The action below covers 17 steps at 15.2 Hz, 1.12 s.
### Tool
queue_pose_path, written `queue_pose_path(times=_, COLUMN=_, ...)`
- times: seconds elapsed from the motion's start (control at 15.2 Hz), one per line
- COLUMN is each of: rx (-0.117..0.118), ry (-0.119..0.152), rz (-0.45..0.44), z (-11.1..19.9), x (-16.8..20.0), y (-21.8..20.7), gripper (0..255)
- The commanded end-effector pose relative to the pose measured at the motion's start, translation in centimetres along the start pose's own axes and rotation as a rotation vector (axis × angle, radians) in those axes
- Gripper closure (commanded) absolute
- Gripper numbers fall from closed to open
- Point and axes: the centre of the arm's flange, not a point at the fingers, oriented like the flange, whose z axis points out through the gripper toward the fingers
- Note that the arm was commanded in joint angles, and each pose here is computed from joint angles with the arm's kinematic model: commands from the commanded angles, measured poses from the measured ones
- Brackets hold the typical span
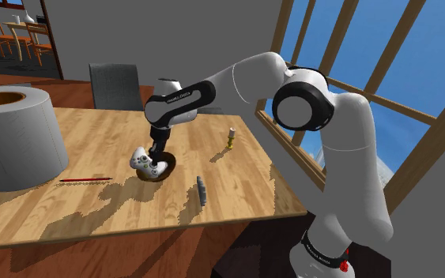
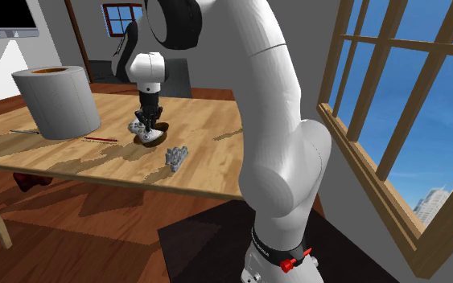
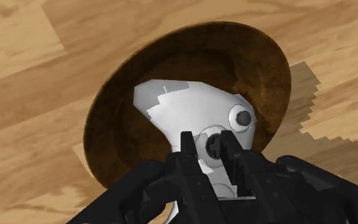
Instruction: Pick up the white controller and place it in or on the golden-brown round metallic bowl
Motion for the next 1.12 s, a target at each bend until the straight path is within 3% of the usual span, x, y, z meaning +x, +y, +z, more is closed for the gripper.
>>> queue_pose_path(times=0.0, rx=0.007, ry=-0.014, rz=-0.002, z=1.3, x=-0.2, y=-0.2, gripper=255)
queue_pose_path(times=0.4, rx=0.007, ry=-0.014, rz=-0.002, z=1.3, x=-0.2, y=-0.2, gripper=255)
queue_pose_path(times=0.46, rx=0.007, ry=-0.014, rz=-0.003, z=1.3, x=-0.2, y=-0.3, gripper=0)
queue_pose_path(times=0.79, rx=0.007, ry=-0.014, rz=-0.002, z=1.3, x=-0.2, y=-0.2, gripper=0)
queue_pose_path(times=1.06, rx=0.007, ry=-0.014, rz=-0.002, z=-3.7, x=-0.1, y=-0.1, gripper=0)
